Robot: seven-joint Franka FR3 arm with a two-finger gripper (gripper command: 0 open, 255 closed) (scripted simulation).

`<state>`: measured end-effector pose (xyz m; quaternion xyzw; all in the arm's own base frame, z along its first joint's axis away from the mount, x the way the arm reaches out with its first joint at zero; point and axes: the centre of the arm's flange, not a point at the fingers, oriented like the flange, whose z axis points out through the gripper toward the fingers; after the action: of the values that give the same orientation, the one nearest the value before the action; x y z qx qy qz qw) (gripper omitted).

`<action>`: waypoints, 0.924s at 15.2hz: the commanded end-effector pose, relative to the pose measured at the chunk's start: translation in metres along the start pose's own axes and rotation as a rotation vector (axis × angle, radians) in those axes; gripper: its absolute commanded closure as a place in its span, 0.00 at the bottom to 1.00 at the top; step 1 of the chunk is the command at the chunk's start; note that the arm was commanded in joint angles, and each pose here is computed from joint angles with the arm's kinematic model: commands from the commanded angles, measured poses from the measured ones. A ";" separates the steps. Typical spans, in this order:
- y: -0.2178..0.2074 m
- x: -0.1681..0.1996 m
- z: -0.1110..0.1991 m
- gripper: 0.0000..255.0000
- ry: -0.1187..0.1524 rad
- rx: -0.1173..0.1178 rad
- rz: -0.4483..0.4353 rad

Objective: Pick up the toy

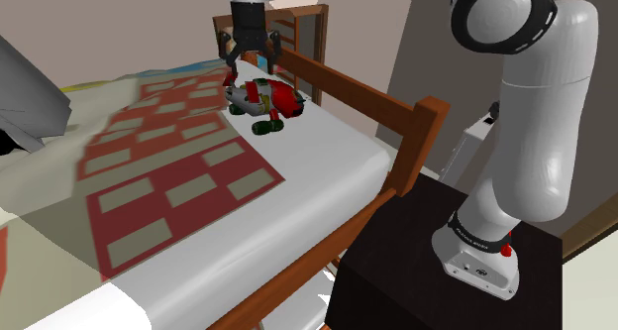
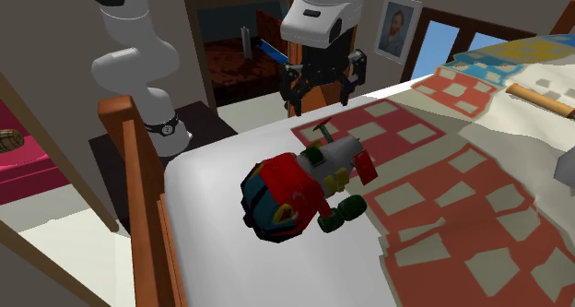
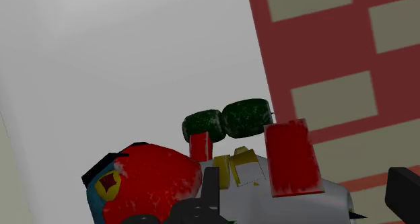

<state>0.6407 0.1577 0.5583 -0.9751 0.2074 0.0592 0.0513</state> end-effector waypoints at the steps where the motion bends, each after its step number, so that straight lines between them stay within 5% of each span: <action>1: -0.006 0.008 0.008 0.00 -0.011 0.005 0.015; 9: -0.003 0.013 0.042 0.00 -0.011 0.005 0.015; 10: -0.003 0.013 0.042 1.00 -0.011 0.005 0.015; 14: -0.003 0.014 0.042 1.00 -0.011 0.005 0.015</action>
<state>0.6497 0.1611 0.5153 -0.9732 0.2136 0.0648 0.0547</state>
